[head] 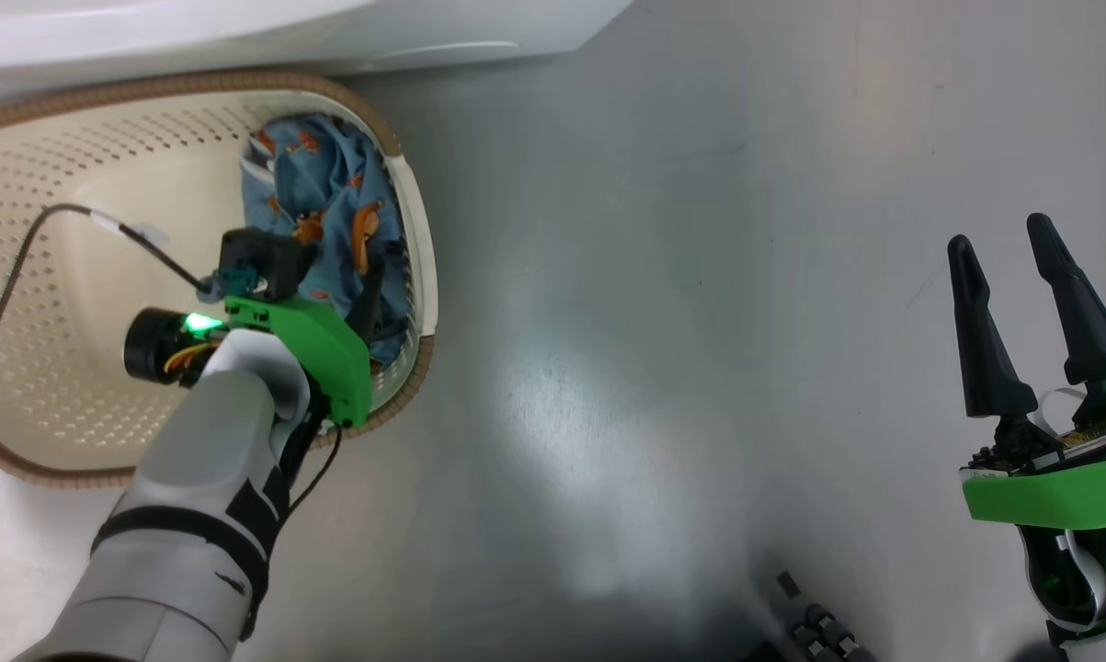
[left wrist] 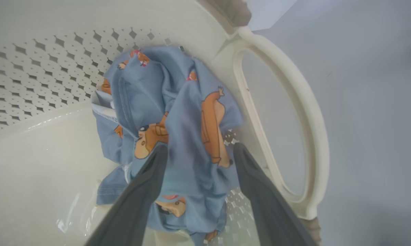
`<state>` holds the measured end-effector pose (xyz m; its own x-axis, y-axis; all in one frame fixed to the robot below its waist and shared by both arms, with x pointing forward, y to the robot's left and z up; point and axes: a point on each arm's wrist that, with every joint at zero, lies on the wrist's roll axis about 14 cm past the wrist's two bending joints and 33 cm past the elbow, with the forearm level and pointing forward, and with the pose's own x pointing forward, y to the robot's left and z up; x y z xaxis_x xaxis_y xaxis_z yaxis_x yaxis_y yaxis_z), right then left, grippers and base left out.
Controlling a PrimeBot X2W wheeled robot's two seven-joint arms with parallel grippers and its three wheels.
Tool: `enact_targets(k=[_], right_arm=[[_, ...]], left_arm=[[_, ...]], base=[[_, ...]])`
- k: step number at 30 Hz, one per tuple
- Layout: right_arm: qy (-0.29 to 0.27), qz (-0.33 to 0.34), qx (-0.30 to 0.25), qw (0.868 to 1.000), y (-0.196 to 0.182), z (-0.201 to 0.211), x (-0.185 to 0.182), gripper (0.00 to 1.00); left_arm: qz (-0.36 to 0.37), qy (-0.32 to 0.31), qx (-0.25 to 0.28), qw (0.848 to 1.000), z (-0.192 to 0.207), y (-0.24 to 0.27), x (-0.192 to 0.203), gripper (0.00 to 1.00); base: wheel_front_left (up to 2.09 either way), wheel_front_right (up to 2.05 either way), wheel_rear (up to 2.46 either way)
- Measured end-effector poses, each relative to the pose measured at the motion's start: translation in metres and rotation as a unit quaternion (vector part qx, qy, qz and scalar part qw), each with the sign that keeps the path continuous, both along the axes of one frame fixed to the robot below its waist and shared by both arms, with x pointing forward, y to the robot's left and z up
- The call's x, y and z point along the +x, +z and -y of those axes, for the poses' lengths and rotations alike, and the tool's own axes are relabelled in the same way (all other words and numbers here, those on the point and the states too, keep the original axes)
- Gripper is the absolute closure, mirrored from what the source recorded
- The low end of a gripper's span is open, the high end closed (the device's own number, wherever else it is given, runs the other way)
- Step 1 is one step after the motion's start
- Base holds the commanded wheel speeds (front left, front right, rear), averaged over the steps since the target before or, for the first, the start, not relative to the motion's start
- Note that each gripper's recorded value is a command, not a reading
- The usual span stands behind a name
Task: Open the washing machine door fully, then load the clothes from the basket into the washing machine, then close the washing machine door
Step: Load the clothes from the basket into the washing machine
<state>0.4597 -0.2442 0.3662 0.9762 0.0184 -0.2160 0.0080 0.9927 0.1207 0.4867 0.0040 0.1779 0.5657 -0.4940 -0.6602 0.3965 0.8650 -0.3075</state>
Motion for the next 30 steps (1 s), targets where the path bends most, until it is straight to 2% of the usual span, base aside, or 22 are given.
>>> enact_targets(k=[13,14,15,17,26,30], right_arm=[[-0.002,-0.005,-0.007,1.0,-0.005,0.004,0.0,0.0],[-0.002,-0.004,-0.007,1.0,-0.004,0.004,0.0,0.0],[-0.003,-0.002,-0.008,1.0,-0.003,0.005,0.0,0.0],[-0.004,0.002,-0.01,1.0,0.001,0.006,0.0,0.0],[0.0,0.026,-0.012,1.0,0.021,0.005,0.003,0.0],[0.002,0.028,-0.008,1.0,0.026,0.003,-0.002,0.0]], left_arm=[[-0.017,-0.001,-0.008,1.0,0.008,-0.014,0.0,0.0],[-0.017,-0.001,-0.008,1.0,0.009,-0.014,0.0,0.15],[-0.016,-0.003,-0.008,1.0,0.009,-0.013,0.0,0.58],[-0.014,-0.004,-0.009,1.0,0.01,-0.01,0.001,1.0],[0.002,0.018,-0.019,1.0,0.005,0.014,0.009,1.0],[0.006,0.051,-0.031,0.998,-0.004,0.027,0.011,1.0]], base=[[0.0,0.0,0.0],[0.0,0.0,0.0],[0.0,0.0,0.0],[0.0,0.0,0.0],[0.0,0.0,0.0],[0.0,0.0,0.0]])
